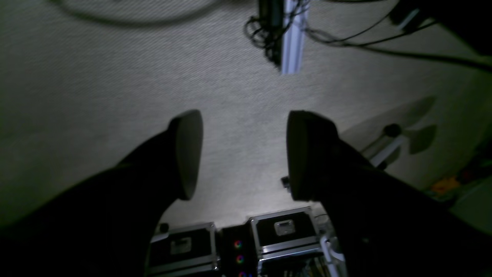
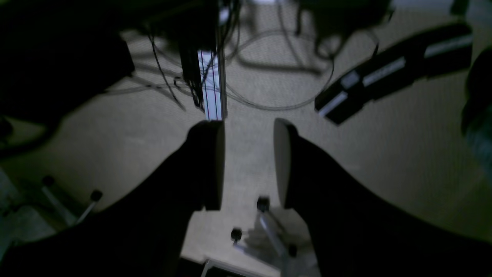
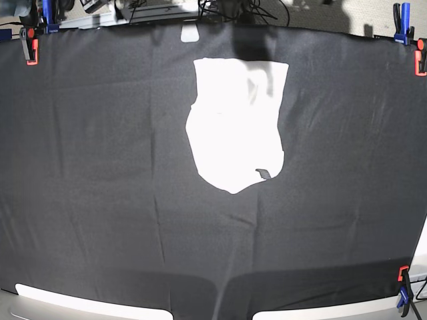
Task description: Layout the t-shirt on the table in an organized manner, then fold the t-shirt properly
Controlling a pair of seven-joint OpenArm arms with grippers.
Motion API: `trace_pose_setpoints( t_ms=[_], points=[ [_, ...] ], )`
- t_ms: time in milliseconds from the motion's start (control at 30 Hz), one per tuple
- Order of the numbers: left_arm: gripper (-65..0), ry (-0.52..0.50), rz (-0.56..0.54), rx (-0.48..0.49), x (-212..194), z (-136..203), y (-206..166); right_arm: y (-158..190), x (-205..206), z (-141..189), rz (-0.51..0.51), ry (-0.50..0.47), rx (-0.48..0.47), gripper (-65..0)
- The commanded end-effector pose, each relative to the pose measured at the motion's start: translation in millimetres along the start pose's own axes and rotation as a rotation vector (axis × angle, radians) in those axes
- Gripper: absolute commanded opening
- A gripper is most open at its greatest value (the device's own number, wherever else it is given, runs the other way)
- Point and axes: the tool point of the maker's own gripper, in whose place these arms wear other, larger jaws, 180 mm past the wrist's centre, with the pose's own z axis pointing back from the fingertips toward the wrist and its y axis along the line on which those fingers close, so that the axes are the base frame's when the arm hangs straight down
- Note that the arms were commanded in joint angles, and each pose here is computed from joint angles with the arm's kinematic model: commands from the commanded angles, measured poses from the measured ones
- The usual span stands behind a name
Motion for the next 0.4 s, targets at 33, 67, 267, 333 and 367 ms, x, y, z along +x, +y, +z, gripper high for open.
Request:
trace_pose_setpoints(
  t_ms=[33, 67, 267, 333, 367],
  points=[
    [-33.2, 0.012, -0.002, 0.0, -5.1, 1.4, 3.1, -3.5, -1.9, 2.3, 0.0, -0.004, 0.001, -44.1],
    [-33.2, 0.012, -0.002, 0.001, -5.1, 1.4, 3.1, -3.2, -0.9, 2.2, 0.0, -0.009, 0.002, -44.1],
    [-33.2, 0.013, -0.001, -0.001, -6.2, 1.2, 2.5, -3.2, -0.5, 2.4, 0.001, -0.012, 0.003, -44.0],
    [-33.2, 0.013, -0.001, -0.004, -6.1, 0.4, 0.3, -2.6, 1.7, 2.5, 0.001, -0.024, 0.007, -44.0],
    [-33.2, 0.011, -0.002, -0.006, -5.5, 0.0, -0.8, -2.1, 3.2, 2.5, -0.003, -0.032, 0.01, -44.0]
  ],
)
